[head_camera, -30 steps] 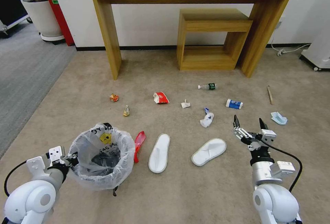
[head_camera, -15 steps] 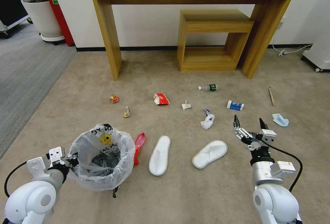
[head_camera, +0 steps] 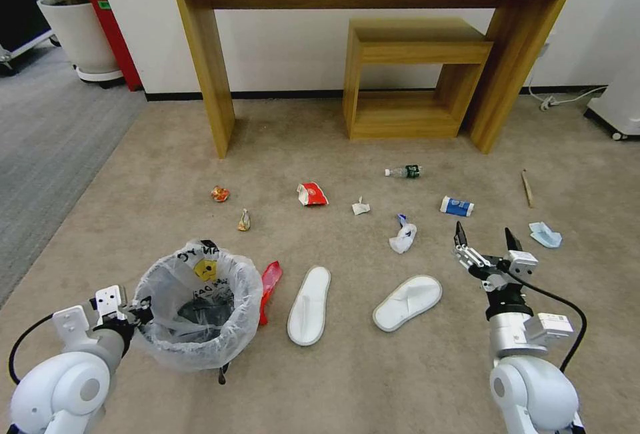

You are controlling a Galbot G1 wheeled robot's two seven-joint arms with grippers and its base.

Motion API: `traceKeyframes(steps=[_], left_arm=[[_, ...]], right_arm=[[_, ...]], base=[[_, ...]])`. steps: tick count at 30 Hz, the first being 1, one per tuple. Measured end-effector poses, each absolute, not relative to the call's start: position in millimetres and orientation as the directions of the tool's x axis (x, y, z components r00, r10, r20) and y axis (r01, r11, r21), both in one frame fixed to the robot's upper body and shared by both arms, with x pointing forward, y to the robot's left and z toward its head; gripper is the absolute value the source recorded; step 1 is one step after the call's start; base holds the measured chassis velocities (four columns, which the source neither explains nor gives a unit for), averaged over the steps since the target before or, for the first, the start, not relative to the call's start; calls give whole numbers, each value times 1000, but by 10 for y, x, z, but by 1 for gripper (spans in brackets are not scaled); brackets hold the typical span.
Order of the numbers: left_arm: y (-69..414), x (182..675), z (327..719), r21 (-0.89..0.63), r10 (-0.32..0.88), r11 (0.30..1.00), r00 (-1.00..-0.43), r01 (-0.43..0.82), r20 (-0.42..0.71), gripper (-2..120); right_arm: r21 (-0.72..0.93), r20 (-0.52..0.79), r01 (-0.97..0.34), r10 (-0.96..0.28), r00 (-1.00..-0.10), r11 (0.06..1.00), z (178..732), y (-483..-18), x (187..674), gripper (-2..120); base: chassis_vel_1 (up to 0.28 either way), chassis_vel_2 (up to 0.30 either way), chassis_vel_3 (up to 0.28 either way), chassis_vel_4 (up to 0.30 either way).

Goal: Pick up the trash bin and place the garbage on the floor into it.

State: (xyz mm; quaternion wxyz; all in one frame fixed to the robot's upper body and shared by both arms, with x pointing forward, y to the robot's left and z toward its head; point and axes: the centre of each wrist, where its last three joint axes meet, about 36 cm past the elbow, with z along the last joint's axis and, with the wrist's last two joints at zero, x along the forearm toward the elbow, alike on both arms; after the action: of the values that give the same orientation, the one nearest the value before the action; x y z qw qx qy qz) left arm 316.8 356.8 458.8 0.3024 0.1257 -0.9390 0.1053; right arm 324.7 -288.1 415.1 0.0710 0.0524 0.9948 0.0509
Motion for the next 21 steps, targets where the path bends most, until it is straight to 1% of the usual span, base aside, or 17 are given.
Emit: traceKeyframes(steps=[3,10,13,14,18,19,21], left_arm=[[3567,3176,4577,-121,-172,946,-785,-299,596,0],[3565,3180,4577,-120,-173,946,-785,-300,595,0],[3558,3171,4563,-118,-175,946,-782,-302,598,0],[3558,3171,4563,-118,-175,946,-782,-302,598,0],[3507,3225,4516,-124,-161,949,-782,-291,603,0],[3507,3225,4516,-124,-161,949,-782,-291,603,0],[3497,3274,4501,-127,-151,951,-783,-281,604,0]], right_arm=[[112,-122,106,120,-985,988,4156,-2888,3251,100],[179,-34,125,134,-990,976,4206,-2875,3306,100],[247,60,164,154,-986,955,4213,-2848,3368,100],[247,60,164,154,-986,955,4213,-2848,3368,100],[360,270,307,216,-938,881,4172,-2869,3501,100],[360,270,307,216,-938,881,4172,-2869,3501,100],[392,361,385,245,-900,836,4063,-2950,3575,100]], base=[[0,0,0,0],[0,0,0,0],[0,0,0,0],[0,0,0,0],[0,0,0,0],[0,0,0,0],[0,0,0,0]])
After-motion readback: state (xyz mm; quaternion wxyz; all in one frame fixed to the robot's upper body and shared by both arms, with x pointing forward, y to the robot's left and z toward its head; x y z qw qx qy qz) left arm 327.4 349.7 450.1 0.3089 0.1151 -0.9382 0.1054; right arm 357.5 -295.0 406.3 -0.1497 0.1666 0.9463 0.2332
